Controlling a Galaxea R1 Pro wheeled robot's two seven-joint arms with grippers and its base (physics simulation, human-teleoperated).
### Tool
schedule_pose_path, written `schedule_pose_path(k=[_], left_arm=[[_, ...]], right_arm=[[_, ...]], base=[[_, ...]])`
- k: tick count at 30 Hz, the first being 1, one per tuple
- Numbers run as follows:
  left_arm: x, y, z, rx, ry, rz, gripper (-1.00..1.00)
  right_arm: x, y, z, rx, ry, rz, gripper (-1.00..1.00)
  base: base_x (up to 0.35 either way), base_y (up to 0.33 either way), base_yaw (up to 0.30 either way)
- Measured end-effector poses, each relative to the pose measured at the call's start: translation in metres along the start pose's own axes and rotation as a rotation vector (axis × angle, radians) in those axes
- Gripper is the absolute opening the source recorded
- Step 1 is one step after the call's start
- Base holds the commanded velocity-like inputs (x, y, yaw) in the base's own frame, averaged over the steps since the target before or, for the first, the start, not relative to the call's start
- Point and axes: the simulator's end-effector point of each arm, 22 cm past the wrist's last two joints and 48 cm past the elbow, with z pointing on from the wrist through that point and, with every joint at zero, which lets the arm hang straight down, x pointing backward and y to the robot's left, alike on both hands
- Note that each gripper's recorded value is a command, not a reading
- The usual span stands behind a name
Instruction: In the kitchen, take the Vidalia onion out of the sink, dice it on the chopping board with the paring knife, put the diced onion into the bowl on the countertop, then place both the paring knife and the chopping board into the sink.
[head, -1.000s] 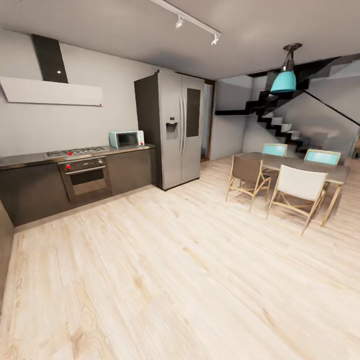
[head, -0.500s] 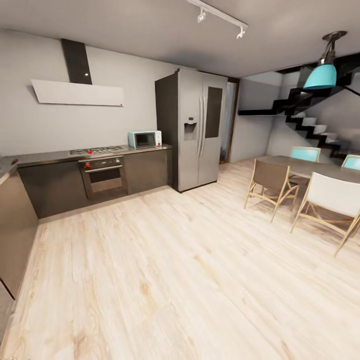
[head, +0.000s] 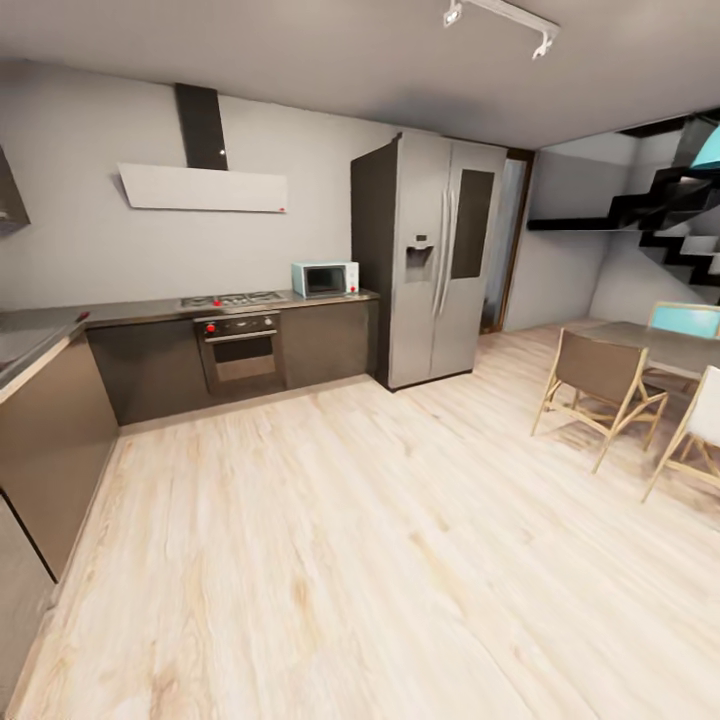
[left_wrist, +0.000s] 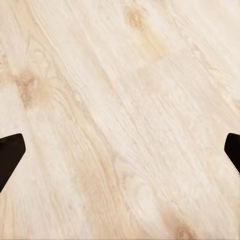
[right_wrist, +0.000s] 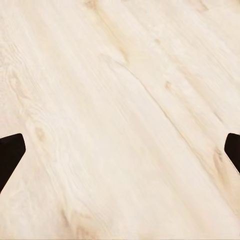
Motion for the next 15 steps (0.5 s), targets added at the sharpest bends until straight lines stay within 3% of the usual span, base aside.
schedule_pose_path(k=[15], left_arm=[[0.0002, 0.0, 0.0, 0.0, 0.001, 0.0, 1.0]], right_arm=[[0.0, 0.0, 0.0, 0.0, 0.0, 0.0, 1.0]], base=[[0.272, -0.209, 0.264]])
